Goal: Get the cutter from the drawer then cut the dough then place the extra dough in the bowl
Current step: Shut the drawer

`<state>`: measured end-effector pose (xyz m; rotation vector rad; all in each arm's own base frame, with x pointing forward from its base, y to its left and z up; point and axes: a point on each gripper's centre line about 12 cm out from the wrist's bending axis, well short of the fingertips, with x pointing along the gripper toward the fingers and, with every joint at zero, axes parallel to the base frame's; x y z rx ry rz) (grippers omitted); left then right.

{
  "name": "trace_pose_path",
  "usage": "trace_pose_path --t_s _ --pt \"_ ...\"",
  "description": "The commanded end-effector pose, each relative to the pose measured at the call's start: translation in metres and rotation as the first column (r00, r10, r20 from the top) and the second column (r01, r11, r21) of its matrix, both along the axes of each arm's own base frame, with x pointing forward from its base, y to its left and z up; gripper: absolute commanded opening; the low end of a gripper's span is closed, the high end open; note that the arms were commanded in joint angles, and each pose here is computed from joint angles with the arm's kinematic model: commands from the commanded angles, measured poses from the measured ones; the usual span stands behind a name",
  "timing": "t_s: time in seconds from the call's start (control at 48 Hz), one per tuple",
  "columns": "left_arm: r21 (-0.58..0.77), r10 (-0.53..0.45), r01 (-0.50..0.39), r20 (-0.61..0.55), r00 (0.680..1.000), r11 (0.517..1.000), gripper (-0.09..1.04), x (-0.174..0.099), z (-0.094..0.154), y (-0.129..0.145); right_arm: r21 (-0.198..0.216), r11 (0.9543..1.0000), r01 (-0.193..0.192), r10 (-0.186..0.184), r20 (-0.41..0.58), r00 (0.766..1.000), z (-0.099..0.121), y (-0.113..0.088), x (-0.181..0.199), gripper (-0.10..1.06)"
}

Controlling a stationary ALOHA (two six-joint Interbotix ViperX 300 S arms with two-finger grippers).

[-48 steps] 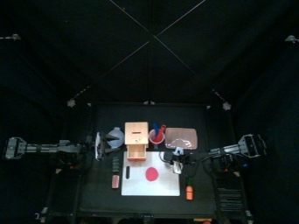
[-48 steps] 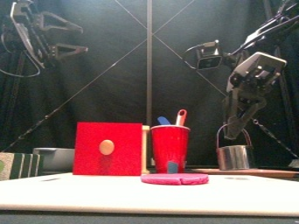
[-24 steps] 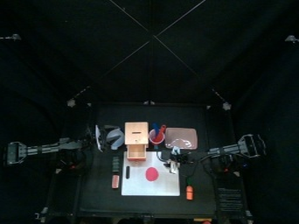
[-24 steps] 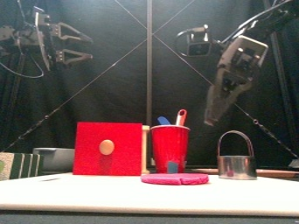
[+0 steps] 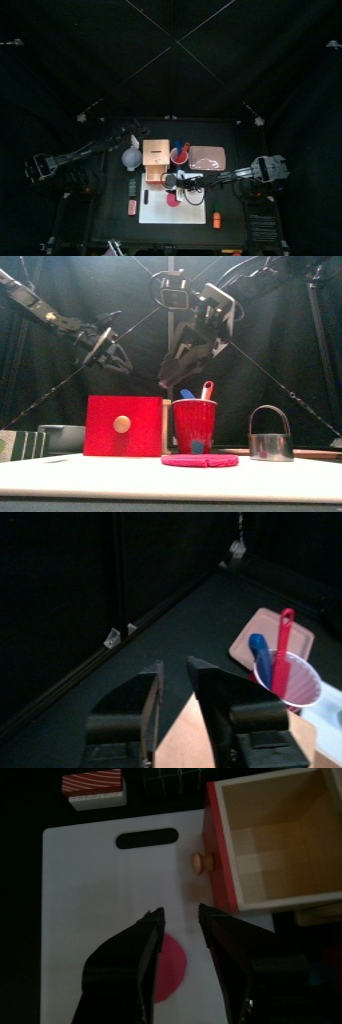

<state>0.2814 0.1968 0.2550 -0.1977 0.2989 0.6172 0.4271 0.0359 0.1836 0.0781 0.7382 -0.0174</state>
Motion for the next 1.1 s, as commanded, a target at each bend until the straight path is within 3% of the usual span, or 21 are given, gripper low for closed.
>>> trace_pose_path --t_s 0.021,0.146,0.271,0.5,0.688,0.812,1.104 --pt "0.003 0.009 -0.009 -0.094 0.996 1.0 0.56 0.02 0.014 0.026 -0.001 0.9998 -0.02 0.02 0.049 0.999 0.013 0.008 0.017 0.62" --pt "-0.003 -0.001 0.0 -0.254 0.967 1.0 0.45 0.034 0.007 0.043 0.001 0.9998 -0.018 0.018 0.04 0.999 0.005 0.009 0.029 0.46" --pt "-0.014 -0.011 0.007 -0.39 0.921 1.0 0.44 0.048 0.004 0.057 0.0 0.9998 -0.017 0.017 0.029 0.999 -0.004 0.011 0.041 0.34" --pt "-0.053 -0.107 0.093 -0.563 0.82 0.994 0.44 0.07 -0.014 0.076 0.0 0.9999 -0.014 0.014 0.0 1.0 -0.022 0.017 0.063 0.29" --pt "-0.177 -0.262 0.194 -0.586 0.767 0.965 0.44 0.085 -0.034 0.086 -0.022 0.9998 0.0 -0.001 -0.056 0.998 -0.035 0.014 0.072 0.29" --pt "-0.242 -0.352 0.258 -0.563 0.748 0.935 0.44 0.091 -0.042 0.085 -0.031 0.9995 0.01 -0.012 -0.086 0.996 -0.041 0.012 0.073 0.29" --pt "-0.295 -0.397 0.271 -0.584 0.708 0.916 0.44 0.089 -0.07 0.087 -0.034 0.9994 0.009 -0.012 -0.081 0.997 -0.04 0.011 0.076 0.28"
